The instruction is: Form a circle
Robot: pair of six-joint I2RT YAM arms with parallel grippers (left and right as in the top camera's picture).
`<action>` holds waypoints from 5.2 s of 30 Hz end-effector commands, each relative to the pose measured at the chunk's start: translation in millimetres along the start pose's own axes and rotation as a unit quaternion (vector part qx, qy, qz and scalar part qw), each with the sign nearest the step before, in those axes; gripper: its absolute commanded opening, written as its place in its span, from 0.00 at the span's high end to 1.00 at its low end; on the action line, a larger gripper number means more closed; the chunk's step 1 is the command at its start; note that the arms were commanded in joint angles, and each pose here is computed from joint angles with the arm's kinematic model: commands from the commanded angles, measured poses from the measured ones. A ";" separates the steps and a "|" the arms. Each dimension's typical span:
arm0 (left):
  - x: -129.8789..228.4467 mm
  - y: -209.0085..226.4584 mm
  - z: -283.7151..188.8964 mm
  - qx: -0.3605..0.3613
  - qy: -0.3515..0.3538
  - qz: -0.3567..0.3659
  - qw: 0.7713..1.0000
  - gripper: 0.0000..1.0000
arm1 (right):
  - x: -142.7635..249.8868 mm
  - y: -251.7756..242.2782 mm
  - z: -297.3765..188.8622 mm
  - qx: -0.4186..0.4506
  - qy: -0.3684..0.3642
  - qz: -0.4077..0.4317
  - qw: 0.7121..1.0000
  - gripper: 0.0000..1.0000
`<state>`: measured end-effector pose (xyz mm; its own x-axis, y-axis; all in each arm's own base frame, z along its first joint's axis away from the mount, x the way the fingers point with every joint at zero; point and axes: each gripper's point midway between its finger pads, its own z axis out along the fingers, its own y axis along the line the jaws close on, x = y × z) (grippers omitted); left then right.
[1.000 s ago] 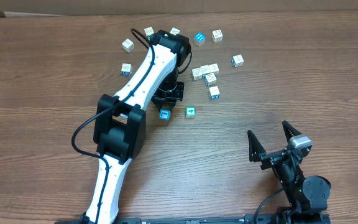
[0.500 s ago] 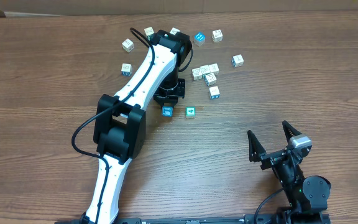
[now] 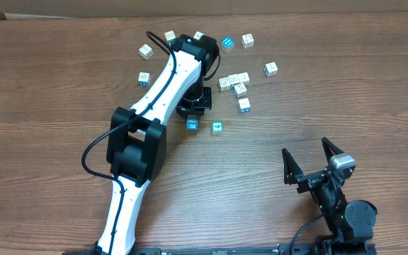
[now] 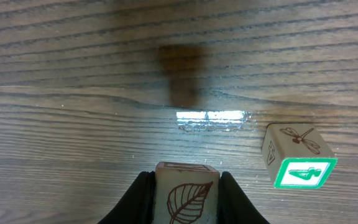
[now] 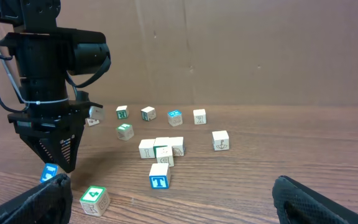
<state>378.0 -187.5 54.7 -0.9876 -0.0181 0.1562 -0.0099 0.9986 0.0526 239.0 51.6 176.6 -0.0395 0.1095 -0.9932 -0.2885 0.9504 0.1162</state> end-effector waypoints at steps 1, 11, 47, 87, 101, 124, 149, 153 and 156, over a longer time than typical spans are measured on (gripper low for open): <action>1.8 -0.6 -14.7 0.009 -0.015 -0.007 1.000 0.96 | 1.3 -2.3 0.0 0.005 -0.003 -0.003 1.000 0.00; 2.2 -0.4 -14.6 0.008 -0.015 -0.007 1.000 0.96 | 1.2 -2.2 0.0 0.005 -0.003 -0.003 1.000 0.00; -22.4 -17.9 3.2 0.029 -0.065 -0.010 0.997 0.96 | 1.2 -2.2 0.0 0.005 -0.003 -0.003 1.000 0.00; -28.7 -41.4 16.7 0.044 -0.093 -0.001 0.995 0.56 | 1.3 -2.3 0.0 0.005 -0.003 -0.003 1.000 0.00; -30.2 -41.5 16.4 0.046 -0.095 -0.005 0.994 0.75 | 1.3 -2.3 0.0 0.005 -0.003 -0.003 1.000 0.00; -32.5 -42.3 15.5 0.049 -0.099 -0.009 0.994 0.62 | 1.2 -2.2 0.0 0.005 -0.003 -0.003 1.000 0.00; -61.0 39.6 -64.3 -0.001 -0.142 -0.073 0.987 0.46 | 1.2 -2.2 0.0 0.005 -0.003 -0.003 1.000 0.00; -56.4 60.6 -61.5 -0.010 -0.120 -0.091 0.989 0.43 | 1.3 -2.3 0.0 0.005 -0.003 -0.003 1.000 0.00; -54.9 71.8 -60.4 -0.014 -0.110 -0.101 0.989 0.18 | 1.3 -2.3 0.0 0.005 -0.003 -0.003 1.000 0.00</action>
<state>435.2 -131.7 89.3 -0.9809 -0.1919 -0.0318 -0.1940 0.9771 0.0870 239.0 51.5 176.7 -0.0391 0.1095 -0.9932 -0.2882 0.9505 0.1161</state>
